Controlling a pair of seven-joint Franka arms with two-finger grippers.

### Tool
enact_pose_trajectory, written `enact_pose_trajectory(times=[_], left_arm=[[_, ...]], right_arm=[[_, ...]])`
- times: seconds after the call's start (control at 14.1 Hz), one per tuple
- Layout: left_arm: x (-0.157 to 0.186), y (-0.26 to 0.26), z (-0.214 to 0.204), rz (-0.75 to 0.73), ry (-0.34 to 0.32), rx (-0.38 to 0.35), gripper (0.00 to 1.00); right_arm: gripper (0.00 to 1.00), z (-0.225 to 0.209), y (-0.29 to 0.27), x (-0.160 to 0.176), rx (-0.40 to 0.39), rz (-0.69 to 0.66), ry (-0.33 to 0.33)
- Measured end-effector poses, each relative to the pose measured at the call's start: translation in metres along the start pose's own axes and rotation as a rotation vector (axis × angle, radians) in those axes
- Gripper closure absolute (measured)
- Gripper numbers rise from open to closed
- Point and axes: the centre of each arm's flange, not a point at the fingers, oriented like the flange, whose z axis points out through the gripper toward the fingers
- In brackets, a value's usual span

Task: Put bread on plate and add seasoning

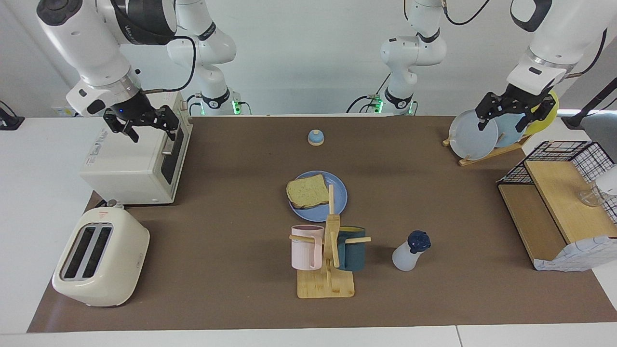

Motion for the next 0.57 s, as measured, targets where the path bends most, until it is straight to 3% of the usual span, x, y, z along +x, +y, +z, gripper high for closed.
enact_pose_trajectory(times=[0.21,0.57], left_arm=[[0.000,-0.001,0.022,-0.002,0.004,-0.001,0.00],[-0.005,-0.009,0.022,-0.039,0.030,-0.073,0.00]], right_arm=[[0.00,0.000,0.000,0.000,0.000,0.000,0.000],[0.00,0.000,0.000,0.000,0.000,0.000,0.000]])
